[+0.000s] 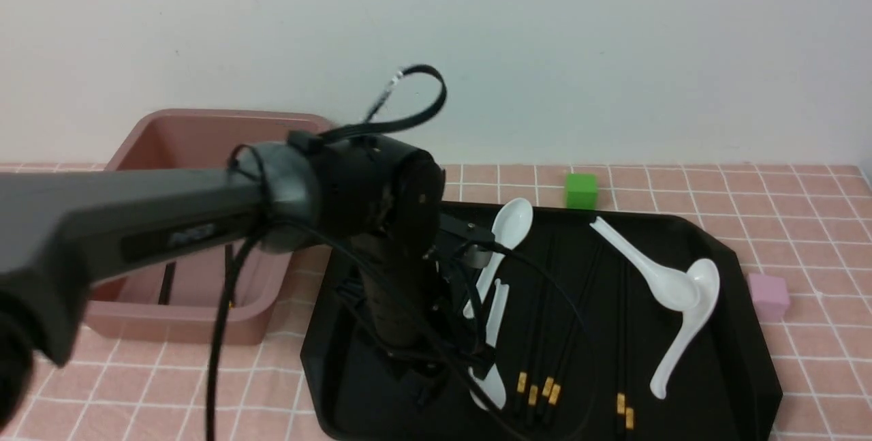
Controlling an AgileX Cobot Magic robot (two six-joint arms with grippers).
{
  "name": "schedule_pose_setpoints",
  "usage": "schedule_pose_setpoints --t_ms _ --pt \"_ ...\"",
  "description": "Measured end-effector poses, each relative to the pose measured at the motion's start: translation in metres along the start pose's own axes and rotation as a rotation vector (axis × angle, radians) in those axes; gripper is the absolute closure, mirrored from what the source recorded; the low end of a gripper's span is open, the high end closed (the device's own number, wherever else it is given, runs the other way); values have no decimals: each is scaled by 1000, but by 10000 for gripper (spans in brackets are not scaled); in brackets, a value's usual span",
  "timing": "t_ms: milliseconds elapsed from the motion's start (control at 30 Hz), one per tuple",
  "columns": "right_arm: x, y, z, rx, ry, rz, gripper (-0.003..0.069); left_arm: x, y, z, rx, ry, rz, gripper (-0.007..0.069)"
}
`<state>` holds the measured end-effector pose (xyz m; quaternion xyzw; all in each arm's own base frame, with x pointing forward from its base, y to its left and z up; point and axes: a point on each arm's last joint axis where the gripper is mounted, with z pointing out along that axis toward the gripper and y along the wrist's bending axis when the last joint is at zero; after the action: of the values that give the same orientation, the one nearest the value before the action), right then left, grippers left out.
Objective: On pink tablecloth take chopsticks from black tray and put them in box.
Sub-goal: 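Reach over to the black tray and grasp a pair of chopsticks with the left gripper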
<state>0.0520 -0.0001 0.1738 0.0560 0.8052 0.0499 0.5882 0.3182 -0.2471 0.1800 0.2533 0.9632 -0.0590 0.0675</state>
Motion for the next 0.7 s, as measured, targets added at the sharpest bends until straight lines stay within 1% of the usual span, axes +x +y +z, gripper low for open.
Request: schedule_pose_setpoints --t_ms 133,333,467,600,667,700 --pt "0 0 0 0 0 0 419 -6 1 7 -17 -20 13 252" --pt "0 0 0 0 0 0 419 -12 2 14 -19 -65 18 260" --pt "0 0 0 0 0 0 419 -12 2 25 -21 -47 17 275" --pt "0 0 0 0 0 0 419 -12 3 29 -32 -40 24 300" --pt "0 0 0 0 0 0 419 -13 4 29 -42 -38 32 334" --pt "0 0 0 0 0 0 419 -13 5 29 -47 -36 35 365"
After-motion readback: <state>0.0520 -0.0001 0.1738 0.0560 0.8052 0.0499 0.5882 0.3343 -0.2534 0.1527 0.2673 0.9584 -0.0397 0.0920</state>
